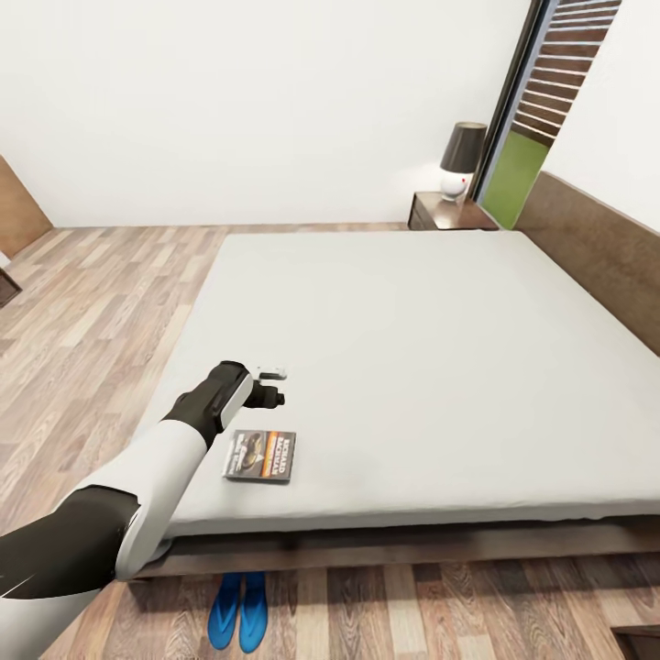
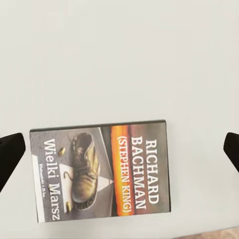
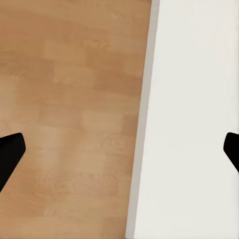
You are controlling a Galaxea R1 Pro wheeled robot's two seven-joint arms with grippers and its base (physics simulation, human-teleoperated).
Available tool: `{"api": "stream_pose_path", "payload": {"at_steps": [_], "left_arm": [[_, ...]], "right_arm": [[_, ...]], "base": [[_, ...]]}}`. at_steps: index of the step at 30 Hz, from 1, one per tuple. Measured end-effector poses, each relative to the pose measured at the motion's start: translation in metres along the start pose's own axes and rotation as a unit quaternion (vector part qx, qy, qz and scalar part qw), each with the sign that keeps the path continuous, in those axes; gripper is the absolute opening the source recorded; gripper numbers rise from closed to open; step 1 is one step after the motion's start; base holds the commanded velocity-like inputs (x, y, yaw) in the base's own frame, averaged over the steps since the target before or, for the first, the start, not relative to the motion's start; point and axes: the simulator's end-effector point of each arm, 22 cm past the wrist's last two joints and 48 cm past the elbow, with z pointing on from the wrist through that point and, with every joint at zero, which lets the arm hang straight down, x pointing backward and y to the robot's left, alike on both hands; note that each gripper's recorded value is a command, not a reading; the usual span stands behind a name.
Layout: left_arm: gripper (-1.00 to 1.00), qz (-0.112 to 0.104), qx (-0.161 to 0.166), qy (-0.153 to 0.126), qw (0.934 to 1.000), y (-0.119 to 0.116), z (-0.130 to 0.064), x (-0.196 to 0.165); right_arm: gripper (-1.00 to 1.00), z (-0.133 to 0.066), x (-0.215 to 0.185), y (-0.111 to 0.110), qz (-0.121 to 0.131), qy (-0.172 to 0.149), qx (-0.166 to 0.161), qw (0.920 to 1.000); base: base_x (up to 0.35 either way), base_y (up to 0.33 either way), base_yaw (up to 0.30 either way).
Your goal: In the bedroom, move the book from the bed onto either nightstand, and place the two sandals side by side next to the bed.
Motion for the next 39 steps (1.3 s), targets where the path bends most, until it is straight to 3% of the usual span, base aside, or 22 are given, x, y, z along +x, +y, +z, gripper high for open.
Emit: {"api": "stream_pose_path", "payload": {"at_steps": [15, 39], "left_arm": [[1.0, -0.003, 0.002, 0.006, 1.0, 0.0, 0.007, 0.005], [1.0, -0.002, 0.001, -0.013, 0.9999, 0.001, 0.007, -0.006]], "right_arm": [[1.0, -0.001, 0.005, 0.0, -0.001, 0.006, -0.001, 1.0], [1.0, -0.001, 0.007, 0.0, -0.003, 0.007, 0.0, 1.0]], "base": [[0.0, 0.0, 0.081], [0.0, 0.0, 0.002]]}}
